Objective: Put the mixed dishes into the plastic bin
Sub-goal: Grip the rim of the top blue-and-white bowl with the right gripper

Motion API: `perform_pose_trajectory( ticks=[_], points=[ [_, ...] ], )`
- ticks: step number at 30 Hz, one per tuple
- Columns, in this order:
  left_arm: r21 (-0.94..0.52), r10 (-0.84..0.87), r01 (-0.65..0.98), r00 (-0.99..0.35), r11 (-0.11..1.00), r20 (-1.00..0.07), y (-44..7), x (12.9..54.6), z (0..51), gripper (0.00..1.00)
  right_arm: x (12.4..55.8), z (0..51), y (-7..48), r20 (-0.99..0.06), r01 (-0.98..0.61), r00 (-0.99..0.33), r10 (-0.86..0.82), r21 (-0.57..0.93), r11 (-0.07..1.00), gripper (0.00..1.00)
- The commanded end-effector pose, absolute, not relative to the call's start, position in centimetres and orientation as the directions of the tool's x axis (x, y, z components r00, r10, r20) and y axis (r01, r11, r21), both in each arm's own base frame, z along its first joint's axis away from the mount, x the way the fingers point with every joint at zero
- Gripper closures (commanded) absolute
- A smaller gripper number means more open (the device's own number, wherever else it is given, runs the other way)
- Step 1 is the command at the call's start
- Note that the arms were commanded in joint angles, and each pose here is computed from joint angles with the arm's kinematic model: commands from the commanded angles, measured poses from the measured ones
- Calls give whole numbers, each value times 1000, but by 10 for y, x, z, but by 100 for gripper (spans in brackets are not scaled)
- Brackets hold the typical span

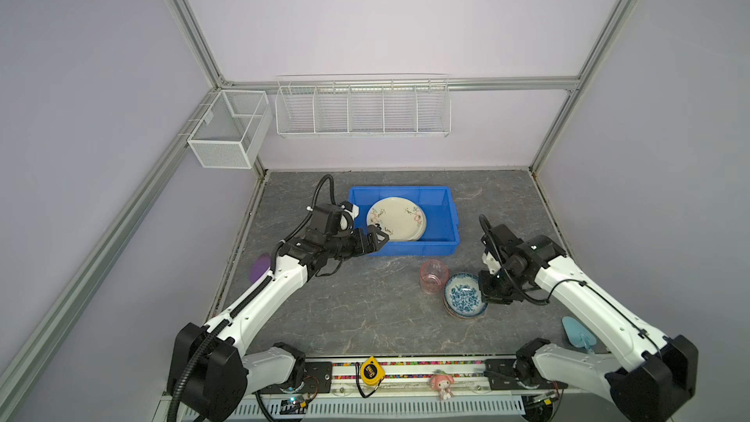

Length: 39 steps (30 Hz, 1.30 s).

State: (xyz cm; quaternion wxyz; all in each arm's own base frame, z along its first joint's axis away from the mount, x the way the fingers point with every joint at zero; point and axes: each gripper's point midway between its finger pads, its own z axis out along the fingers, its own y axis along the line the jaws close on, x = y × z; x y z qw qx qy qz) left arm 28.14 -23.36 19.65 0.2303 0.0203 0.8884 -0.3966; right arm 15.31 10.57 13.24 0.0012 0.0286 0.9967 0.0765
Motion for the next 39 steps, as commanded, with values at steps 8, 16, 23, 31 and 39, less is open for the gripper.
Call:
perform_pose_trajectory(
  ticks=[8, 16, 23, 31, 39],
  points=[
    [-694, -135, 252, -882, 674, -451, -238, 284, 206, 2, 157, 132, 106, 3, 30, -1000, 30, 130, 991, 80],
    [-694, -138, 249, -882, 675, -450, -238, 284, 206, 2, 160, 128, 107, 4, 24, -1000, 24, 128, 991, 77],
    [-696, -137, 248, -884, 674, -448, -238, 284, 205, 2, 160, 129, 108, -1, 23, -1000, 23, 133, 991, 89],
    [-695, -138, 246, -884, 676, -447, -237, 284, 204, 2, 162, 136, 107, -18, 24, -999, 27, 137, 990, 93],
    [-694, -138, 246, -883, 677, -448, -236, 282, 205, 2, 168, 145, 114, -36, 34, -999, 41, 180, 983, 93]
  ],
)
